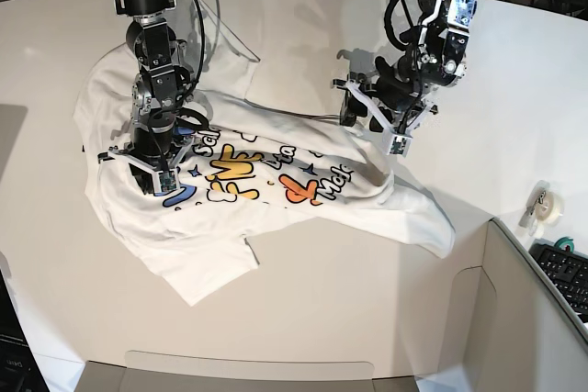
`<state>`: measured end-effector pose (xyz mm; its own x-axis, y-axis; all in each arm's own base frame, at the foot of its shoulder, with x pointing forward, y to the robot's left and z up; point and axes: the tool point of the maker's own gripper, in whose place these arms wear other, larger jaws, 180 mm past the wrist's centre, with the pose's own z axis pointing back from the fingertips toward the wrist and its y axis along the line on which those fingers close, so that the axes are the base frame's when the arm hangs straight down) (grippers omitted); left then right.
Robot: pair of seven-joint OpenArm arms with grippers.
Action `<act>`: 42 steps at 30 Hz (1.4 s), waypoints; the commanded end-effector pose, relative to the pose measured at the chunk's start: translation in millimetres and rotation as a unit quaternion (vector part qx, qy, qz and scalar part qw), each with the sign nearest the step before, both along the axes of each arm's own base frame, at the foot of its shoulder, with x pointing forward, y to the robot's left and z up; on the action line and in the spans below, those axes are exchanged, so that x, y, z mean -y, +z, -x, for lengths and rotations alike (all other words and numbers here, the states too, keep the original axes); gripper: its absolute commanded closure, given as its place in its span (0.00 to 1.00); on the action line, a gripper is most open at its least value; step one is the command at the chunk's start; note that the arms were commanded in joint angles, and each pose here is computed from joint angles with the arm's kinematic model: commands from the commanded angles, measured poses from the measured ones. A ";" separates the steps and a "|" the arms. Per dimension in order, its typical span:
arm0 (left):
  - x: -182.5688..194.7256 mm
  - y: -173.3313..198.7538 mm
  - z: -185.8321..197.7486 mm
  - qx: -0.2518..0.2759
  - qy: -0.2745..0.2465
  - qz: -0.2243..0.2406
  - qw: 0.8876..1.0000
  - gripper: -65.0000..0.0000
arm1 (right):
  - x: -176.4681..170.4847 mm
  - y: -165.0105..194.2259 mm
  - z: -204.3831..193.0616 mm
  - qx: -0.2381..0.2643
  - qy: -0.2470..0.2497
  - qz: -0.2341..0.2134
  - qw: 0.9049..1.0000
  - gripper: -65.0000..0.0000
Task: Layout the t-shirt on the table in an organized manner, then fold the t-shirt properly
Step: 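Lower the left gripper and grasp the shirt shoulder fabric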
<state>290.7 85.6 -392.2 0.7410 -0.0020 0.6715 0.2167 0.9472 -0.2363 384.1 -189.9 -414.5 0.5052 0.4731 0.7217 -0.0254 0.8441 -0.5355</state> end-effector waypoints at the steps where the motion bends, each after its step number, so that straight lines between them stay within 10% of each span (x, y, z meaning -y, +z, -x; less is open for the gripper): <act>1: -1.6 11.9 -9.1 0.025 -0.002 -0.005 1.000 0.51 | -1.3 -49.1 36.9 -0.115 -0.013 -0.022 0.993 0.92; 21: 32.2 -4.2 -11.3 0.030 -0.047 -0.004 0.998 0.52 | -2.6 -54.0 43.3 -0.122 -0.012 -0.023 0.992 0.92; 29: 31.7 -4.1 -11.5 0.030 -0.046 -0.004 0.998 1.00 | -2.6 -53.5 42.5 -0.121 -0.012 -0.023 0.992 0.92; 42: -1.3 37.4 -17.3 0.083 0.003 -0.001 0.997 1.00 | -2.6 -53.5 42.5 -0.121 -0.012 -0.023 0.992 0.92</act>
